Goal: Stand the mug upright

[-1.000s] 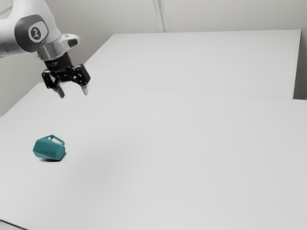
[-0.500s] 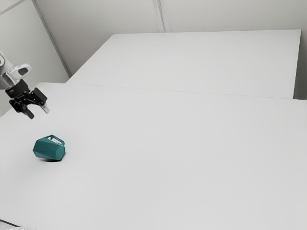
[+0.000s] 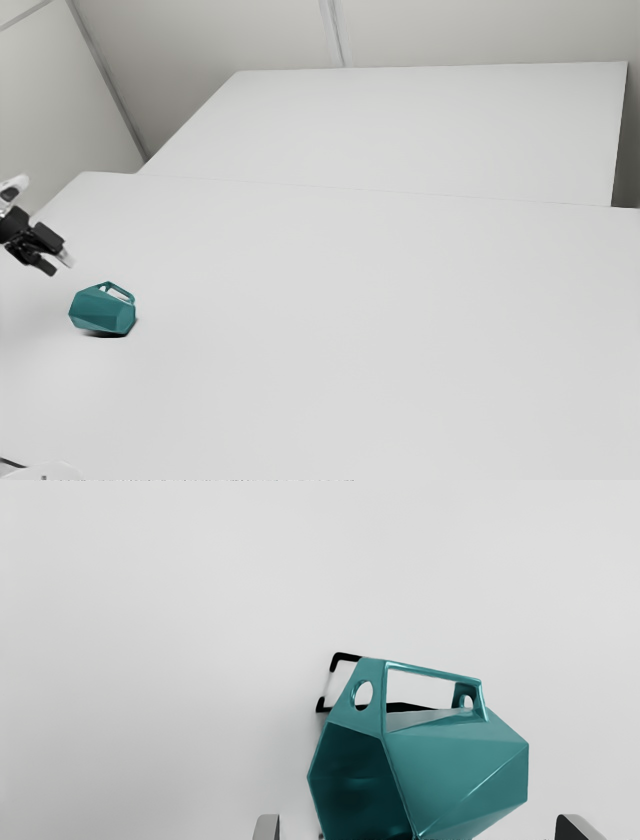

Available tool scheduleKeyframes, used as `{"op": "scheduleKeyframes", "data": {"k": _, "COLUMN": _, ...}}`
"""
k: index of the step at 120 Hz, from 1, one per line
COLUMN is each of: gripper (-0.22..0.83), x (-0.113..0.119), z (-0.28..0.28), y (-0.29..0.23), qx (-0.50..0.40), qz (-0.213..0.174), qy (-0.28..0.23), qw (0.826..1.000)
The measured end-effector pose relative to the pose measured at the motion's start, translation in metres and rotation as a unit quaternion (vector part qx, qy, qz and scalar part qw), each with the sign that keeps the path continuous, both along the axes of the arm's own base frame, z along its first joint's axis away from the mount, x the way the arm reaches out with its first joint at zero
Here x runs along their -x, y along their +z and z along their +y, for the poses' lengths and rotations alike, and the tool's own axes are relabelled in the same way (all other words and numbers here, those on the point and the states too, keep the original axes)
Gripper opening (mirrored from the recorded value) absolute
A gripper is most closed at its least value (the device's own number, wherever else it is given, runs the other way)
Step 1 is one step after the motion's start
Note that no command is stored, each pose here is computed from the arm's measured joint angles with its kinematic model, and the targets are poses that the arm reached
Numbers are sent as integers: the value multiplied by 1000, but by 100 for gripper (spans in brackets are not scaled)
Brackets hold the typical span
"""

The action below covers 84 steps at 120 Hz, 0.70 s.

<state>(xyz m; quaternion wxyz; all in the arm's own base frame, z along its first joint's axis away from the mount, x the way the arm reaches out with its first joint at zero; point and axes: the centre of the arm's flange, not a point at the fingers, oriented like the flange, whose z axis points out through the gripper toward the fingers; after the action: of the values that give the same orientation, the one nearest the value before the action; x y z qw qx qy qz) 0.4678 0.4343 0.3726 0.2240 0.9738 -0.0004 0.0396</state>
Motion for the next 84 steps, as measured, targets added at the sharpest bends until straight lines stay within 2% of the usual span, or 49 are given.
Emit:
{"op": "scheduleKeyframes", "data": {"k": 28, "gripper": 62, "x": 2, "z": 21, "y": -30, "qx": 33, "qz": -19, "qy": -24, "qw": 999}}
{"op": "scheduleKeyframes", "data": {"k": 39, "gripper": 62, "x": 10, "z": 24, "y": -35, "qx": 55, "qz": -23, "qy": -29, "qw": 998}}
{"op": "scheduleKeyframes", "data": {"k": 84, "gripper": 61, "x": 23, "z": 5, "y": -55, "qx": 113, "qz": -33, "qy": -40, "qw": 992}}
